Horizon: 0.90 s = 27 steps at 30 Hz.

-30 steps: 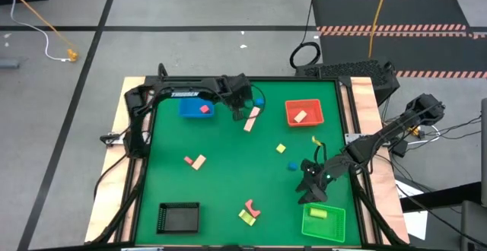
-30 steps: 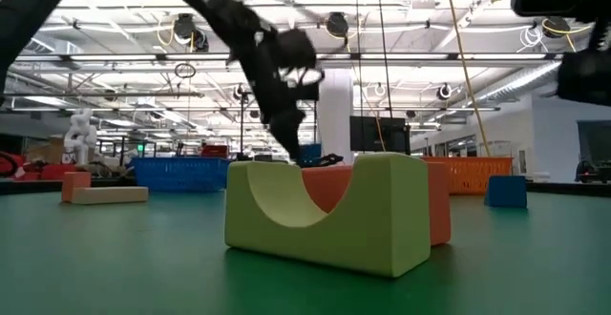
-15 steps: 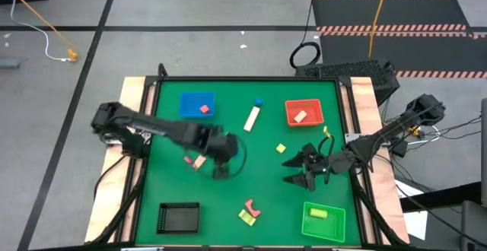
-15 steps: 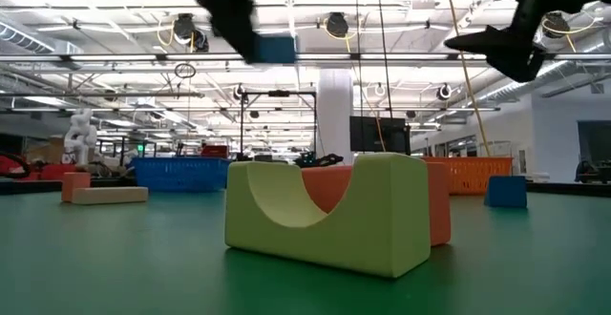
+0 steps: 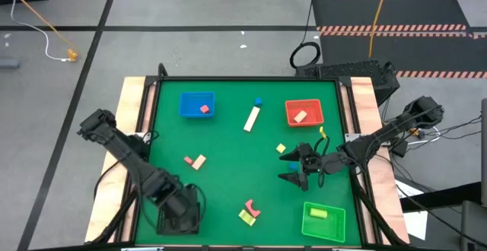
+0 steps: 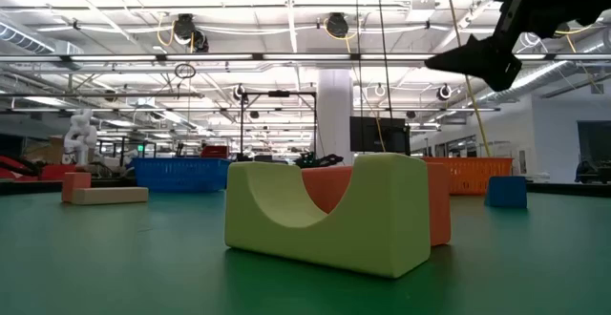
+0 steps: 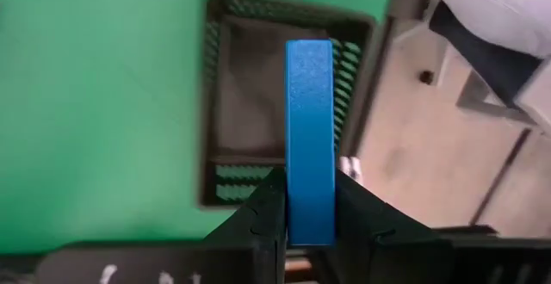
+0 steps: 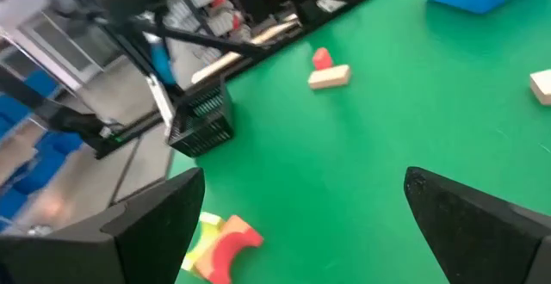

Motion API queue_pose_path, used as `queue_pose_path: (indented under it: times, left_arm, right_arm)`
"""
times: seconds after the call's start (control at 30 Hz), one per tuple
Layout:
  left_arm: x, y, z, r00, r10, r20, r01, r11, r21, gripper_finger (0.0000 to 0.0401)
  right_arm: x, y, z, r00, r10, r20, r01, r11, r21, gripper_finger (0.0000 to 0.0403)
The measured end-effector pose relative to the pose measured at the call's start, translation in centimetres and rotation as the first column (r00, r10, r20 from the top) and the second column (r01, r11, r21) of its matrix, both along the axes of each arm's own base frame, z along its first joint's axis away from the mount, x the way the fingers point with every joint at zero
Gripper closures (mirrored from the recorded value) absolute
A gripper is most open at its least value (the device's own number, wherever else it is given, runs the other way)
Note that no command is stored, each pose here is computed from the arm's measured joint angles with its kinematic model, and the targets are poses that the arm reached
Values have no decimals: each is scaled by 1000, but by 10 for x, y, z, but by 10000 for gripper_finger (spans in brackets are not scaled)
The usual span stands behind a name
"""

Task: Sort & place blocks by color
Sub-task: Put the top left blue block in the black basket

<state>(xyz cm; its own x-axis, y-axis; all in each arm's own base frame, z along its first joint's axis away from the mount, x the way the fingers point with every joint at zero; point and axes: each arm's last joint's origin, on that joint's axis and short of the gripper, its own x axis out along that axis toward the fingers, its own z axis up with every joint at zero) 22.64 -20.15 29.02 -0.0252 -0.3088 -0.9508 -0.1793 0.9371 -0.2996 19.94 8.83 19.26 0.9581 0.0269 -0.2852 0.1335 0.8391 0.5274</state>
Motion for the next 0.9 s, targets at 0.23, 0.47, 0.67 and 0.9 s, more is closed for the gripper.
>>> queue_pose_path:
  times: [0.23, 0.47, 0.67, 0.9]
  left_arm:
    - [-23, -29, -10, 1000, 13, 11, -13, 1000, 3, 345]
    - [-33, -35, -57, 999, -15, -29, 14, 999, -44, 336]
    - [-40, -27, -86, 999, -6, -53, 7, 1000, 5, 332]
    - [-47, -21, -99, 994, 40, -98, -35, 998, 49, 331]
  right_arm:
    - [5, -1, -14, 997, -17, -72, 15, 999, -35, 12]
    - [7, -1, -20, 994, -43, -98, 38, 998, -59, 12]
    - [7, -2, -19, 994, -72, -88, 68, 997, -49, 12]
    - [6, -2, -20, 993, -72, -93, 67, 996, -53, 12]
